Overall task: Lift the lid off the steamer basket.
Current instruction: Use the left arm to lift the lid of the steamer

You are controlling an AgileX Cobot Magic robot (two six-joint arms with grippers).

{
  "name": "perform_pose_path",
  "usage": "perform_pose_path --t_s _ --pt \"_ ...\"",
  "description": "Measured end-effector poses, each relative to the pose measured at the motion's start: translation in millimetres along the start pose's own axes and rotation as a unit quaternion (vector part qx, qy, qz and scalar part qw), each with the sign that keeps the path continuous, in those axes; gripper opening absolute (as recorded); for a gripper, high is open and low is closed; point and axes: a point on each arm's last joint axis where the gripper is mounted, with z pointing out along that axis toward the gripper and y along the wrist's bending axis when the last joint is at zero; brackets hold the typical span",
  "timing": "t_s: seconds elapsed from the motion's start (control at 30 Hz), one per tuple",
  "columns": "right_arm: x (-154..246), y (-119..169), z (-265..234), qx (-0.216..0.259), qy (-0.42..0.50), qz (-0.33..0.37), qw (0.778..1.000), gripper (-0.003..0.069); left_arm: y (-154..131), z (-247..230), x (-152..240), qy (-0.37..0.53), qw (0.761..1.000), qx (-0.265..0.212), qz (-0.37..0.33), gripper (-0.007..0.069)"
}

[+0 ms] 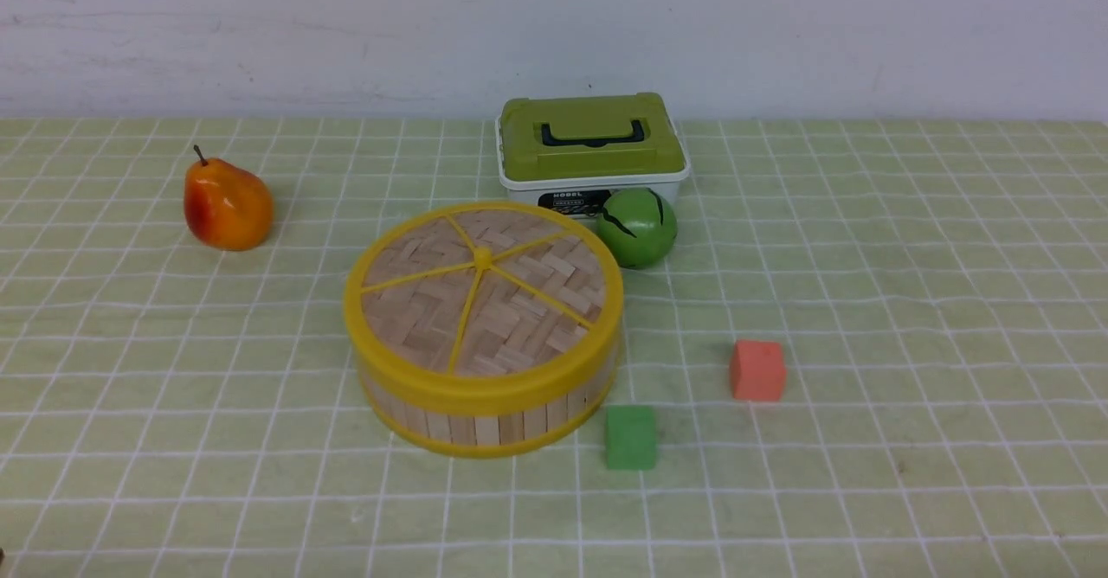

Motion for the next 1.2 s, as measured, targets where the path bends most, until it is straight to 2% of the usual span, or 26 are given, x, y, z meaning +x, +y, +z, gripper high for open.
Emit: perform_pose_path --t_s 0.13,0.23,0.33,0.47,0.57,0.67,0.83,0.87,1.0,1.07,1.2 --pt "0.0 0.0 0.0 0.000 0.000 0.000 1.000 0.0241 -1.7 -3.1 -23.3 -0.129 0.992 0.010 -0.003 0.0046" --pt "0.0 0.0 0.0 0.000 0.000 0.000 1.000 0.0241 -2.3 -5.7 -31.5 -0.176 0.984 0.016 -0.018 0.0050" --pt "0.0 0.0 0.0 0.000 0.000 0.000 1.000 0.0241 -3.3 -11.4 -43.9 -0.248 0.966 0.035 -0.065 0.0054" --pt "0.0 0.0 0.0 0.000 0.000 0.000 1.000 0.0241 -3.6 -14.3 -48.9 -0.275 0.951 0.057 -0.127 0.0057" --pt "0.0 0.0 0.0 0.000 0.000 0.000 1.000 0.0241 -3.8 -14.1 -51.0 -0.268 0.951 0.061 -0.144 0.0049" --pt "0.0 0.0 0.0 0.000 0.000 0.000 1.000 0.0241 -6.8 -16.0 -76.6 -0.233 0.959 0.056 -0.152 -0.0011" --pt "0.0 0.0 0.0 0.000 0.000 0.000 1.000 0.0241 -12.4 -6.5 -124.7 -0.157 0.975 0.040 -0.154 -0.0013" --pt "0.0 0.0 0.0 0.000 0.000 0.000 1.000 0.0241 -14.8 3.1 -146.6 -0.128 0.979 0.033 -0.153 -0.0013" --pt "0.0 0.0 0.0 0.000 0.000 0.000 1.000 0.0241 -18.6 44.5 -183.6 -0.071 0.987 0.018 -0.144 -0.0013" --pt "0.0 0.0 0.0 0.000 0.000 0.000 1.000 0.0241 -18.9 57.8 -187.1 -0.057 0.988 0.014 -0.145 -0.0013" --pt "0.0 0.0 0.0 0.000 0.000 0.000 1.000 0.0241 -20.5 116.3 -202.0 0.003 0.987 0.000 -0.159 -0.0013"
